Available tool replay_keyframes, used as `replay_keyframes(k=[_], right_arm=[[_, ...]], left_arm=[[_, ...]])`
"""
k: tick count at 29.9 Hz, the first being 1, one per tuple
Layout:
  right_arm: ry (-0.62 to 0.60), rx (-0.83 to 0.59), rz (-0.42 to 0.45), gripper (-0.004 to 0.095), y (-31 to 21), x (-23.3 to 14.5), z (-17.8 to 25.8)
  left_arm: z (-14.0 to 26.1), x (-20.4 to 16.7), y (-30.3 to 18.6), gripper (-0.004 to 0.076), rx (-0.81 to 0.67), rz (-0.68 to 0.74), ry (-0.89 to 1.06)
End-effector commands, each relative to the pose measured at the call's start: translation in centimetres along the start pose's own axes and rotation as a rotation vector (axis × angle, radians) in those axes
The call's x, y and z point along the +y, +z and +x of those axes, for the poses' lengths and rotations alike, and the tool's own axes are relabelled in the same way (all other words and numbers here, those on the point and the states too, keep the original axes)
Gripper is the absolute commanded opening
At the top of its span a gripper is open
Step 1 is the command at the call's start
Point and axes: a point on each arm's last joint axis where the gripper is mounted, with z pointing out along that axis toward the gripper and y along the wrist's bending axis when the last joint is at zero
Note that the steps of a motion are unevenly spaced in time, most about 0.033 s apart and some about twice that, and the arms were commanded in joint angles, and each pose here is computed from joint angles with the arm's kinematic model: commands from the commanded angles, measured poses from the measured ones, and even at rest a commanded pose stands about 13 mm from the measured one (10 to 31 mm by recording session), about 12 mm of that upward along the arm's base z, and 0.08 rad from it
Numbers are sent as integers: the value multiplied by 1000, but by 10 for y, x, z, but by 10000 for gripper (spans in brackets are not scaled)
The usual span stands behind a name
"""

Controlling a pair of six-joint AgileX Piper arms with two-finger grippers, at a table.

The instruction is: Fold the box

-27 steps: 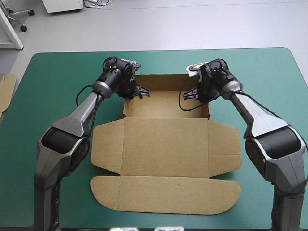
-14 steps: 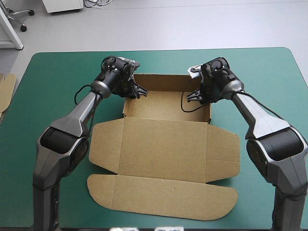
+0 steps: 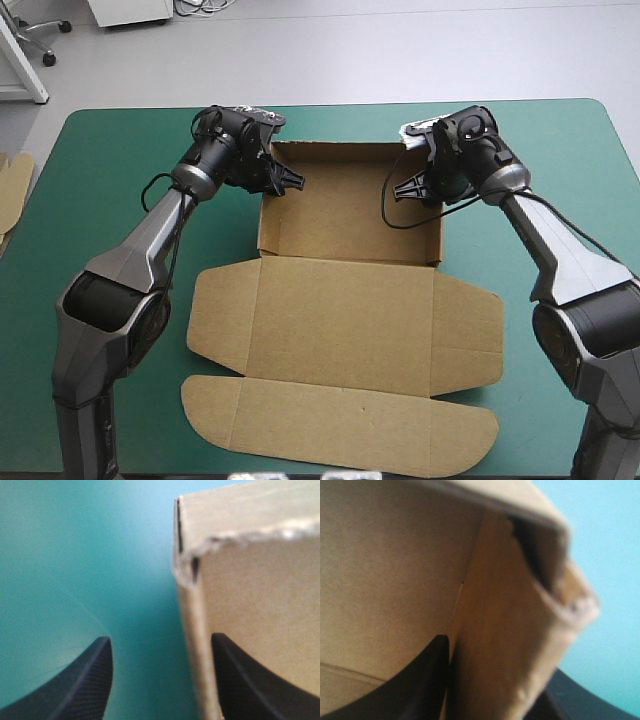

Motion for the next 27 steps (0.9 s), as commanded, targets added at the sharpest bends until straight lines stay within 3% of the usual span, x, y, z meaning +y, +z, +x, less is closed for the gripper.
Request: replay_keyframes(k=[1,6,11,15,27], right_arm=[[1,-51,-25,396,-35,-7,3],[22,-69,-85,396,-49,-4,6],[24,-104,-80,441,-68,-9,12],[30,-130,-61,491,-81,-13,19],[64,-286,-78,488,-149,-26,50]], left_arm=[[-3,5,-39,419,-66,11,18],[1,4,-54,420,-63,42,33],[6,4,-71,433,-52,56,45],[3,3,-93,459,-150,96,34],[20,-11,-170,458,-316,122,101]])
